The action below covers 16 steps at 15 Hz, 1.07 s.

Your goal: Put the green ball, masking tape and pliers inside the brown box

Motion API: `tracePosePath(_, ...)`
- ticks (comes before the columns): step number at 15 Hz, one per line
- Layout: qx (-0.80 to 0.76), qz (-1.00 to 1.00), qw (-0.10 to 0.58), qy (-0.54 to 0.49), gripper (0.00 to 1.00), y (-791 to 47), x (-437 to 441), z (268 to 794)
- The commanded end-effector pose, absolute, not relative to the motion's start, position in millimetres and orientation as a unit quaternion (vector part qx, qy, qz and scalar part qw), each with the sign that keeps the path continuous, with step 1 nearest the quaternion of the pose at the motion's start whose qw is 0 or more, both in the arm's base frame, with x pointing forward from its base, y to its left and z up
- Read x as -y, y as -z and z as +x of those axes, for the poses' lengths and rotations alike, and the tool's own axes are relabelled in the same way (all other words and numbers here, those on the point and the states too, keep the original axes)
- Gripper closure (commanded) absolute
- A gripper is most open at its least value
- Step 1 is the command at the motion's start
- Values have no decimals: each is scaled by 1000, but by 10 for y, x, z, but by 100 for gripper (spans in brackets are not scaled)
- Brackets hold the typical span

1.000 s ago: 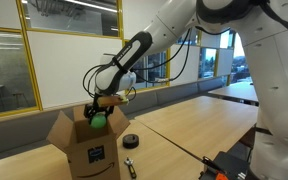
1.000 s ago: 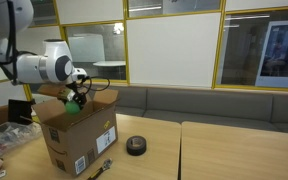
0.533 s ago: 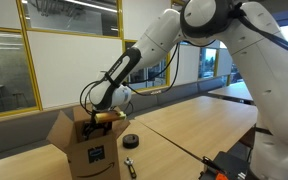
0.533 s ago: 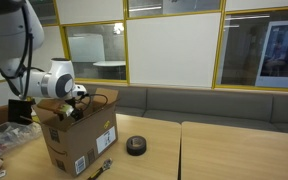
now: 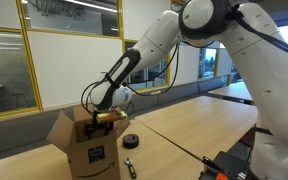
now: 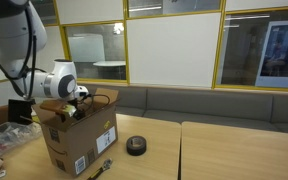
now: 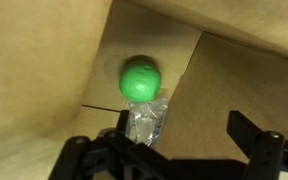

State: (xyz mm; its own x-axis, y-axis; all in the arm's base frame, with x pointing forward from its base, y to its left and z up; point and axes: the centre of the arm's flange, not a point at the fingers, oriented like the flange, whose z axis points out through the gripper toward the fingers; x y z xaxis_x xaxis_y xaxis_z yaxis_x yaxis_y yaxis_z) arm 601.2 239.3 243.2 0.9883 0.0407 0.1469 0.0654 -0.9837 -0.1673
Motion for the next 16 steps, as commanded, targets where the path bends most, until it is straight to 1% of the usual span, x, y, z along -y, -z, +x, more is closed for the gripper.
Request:
tracePosePath(1,30,-994,54,92,0,-2941,-2161,5984)
tracePosePath(5,17,-991,2,132,0,-3609,-1627,5858)
tracePosePath(9,-23,-984,-47,171,0,-4186,-919,5567)
tracePosePath(13,-67,-979,-75,179,0,-4403,-287,5242)
tracePosePath(16,-96,-979,-78,163,0,-4285,96,5060)
